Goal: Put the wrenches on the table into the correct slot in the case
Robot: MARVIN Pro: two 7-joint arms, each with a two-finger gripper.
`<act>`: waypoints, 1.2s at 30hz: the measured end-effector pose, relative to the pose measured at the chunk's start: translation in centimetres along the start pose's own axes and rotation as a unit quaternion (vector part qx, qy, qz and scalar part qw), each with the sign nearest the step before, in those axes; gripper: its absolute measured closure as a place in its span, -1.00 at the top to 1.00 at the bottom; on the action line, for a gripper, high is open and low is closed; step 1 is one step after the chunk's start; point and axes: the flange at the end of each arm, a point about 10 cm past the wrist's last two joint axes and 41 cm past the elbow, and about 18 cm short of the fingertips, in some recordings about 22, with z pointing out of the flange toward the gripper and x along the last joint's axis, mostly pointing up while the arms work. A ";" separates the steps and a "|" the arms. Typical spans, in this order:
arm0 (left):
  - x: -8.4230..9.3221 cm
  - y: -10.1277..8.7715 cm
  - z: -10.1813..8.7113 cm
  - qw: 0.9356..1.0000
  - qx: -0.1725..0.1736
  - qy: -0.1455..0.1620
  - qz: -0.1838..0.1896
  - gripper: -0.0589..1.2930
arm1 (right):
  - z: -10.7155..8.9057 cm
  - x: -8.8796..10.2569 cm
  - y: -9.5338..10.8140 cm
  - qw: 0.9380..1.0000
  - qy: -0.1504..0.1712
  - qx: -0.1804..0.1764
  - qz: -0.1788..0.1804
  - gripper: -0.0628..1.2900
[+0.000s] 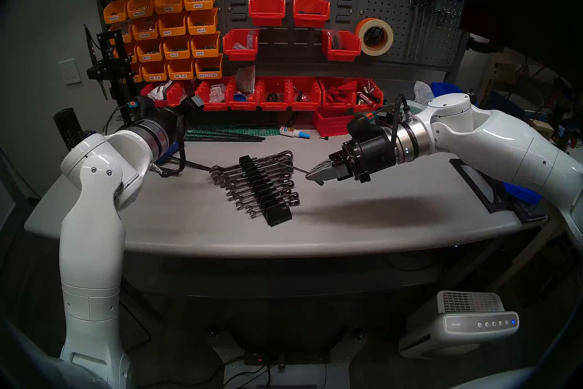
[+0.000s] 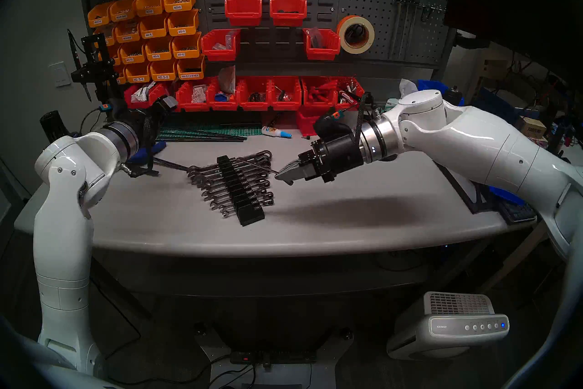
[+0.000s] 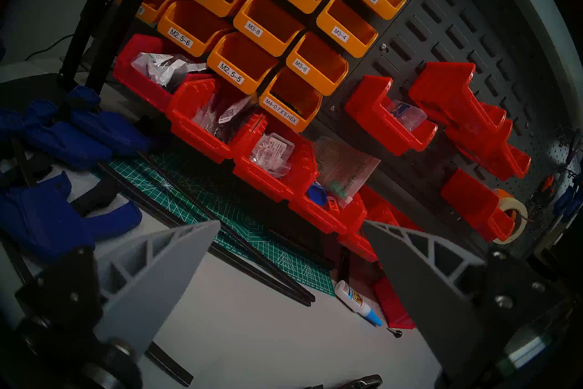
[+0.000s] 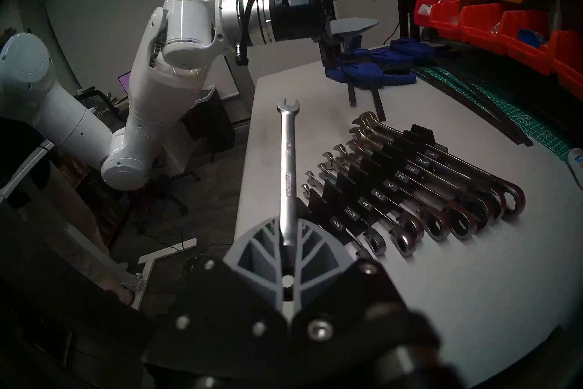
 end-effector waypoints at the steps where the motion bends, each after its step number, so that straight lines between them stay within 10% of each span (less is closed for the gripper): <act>1: 0.0 0.0 0.0 1.000 0.000 0.000 0.000 0.91 | 0.1 0.0 0.0 1.000 0.000 0.002 0.000 -0.96; 36: 0.0 0.0 0.0 1.000 0.000 0.000 0.000 0.91 | -1.8 -0.6 3.7 0.993 -0.008 0.106 0.054 -0.96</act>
